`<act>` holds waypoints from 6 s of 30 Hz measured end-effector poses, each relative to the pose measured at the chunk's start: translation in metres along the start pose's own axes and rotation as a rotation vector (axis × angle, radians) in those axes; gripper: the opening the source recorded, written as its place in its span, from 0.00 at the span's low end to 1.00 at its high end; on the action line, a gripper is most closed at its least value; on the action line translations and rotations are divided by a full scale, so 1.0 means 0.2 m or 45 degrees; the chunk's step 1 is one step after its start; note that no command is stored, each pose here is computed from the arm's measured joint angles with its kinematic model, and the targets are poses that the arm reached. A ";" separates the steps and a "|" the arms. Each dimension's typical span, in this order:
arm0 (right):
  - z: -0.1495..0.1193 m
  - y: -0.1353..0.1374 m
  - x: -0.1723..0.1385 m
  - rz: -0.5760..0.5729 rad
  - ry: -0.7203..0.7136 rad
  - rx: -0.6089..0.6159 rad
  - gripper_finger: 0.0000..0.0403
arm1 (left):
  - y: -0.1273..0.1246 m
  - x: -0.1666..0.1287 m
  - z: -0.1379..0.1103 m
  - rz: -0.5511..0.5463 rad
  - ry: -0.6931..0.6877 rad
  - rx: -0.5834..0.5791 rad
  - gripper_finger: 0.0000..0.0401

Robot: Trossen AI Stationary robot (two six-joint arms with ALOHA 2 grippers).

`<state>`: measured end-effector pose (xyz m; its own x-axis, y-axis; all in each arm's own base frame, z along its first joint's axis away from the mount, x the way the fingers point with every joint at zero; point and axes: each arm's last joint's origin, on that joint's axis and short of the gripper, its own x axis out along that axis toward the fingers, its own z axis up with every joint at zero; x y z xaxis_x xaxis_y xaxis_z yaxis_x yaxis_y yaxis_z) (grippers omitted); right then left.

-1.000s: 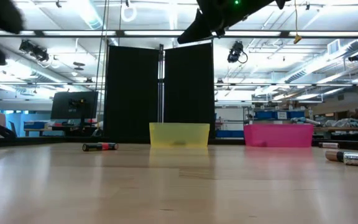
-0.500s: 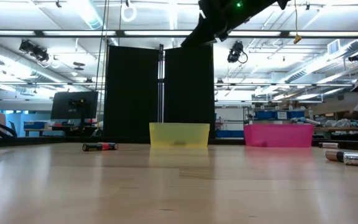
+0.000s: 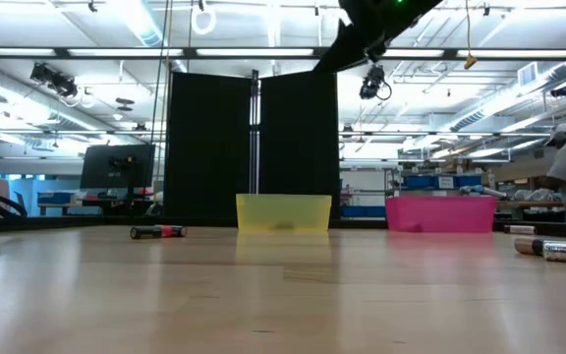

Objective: Sort batteries
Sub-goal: Put the black-red battery into the blue bin, then put the silver battery into the red bin

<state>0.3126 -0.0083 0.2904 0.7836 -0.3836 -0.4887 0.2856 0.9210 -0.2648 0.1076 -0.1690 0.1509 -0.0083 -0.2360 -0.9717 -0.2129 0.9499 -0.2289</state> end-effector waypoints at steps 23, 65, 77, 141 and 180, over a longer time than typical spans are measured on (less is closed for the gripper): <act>0.06 0.00 -0.19 0.054 0.107 0.062 0.05 | -0.09 -0.38 0.04 0.202 -0.242 0.043 0.15; -0.59 0.86 -0.38 0.141 1.079 0.779 0.39 | 0.38 -0.39 0.62 -0.017 -1.299 0.896 0.01; -0.68 0.93 -0.32 0.016 1.150 0.761 0.49 | 0.44 -0.41 0.65 0.062 -1.328 0.881 0.01; -0.17 -0.32 0.59 0.095 0.710 0.352 0.14 | 0.44 -0.49 0.69 0.103 -1.581 0.453 0.01; -0.85 -1.16 0.35 -0.374 1.271 0.894 0.20 | 0.56 -0.49 0.71 0.269 -1.559 0.160 0.01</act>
<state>0.2078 -0.2603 0.1750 -0.0308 -0.1818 -0.9828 0.8505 0.5117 -0.1213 0.2240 -0.0109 0.2118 0.8976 0.2053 -0.3901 -0.2230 0.9748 0.0000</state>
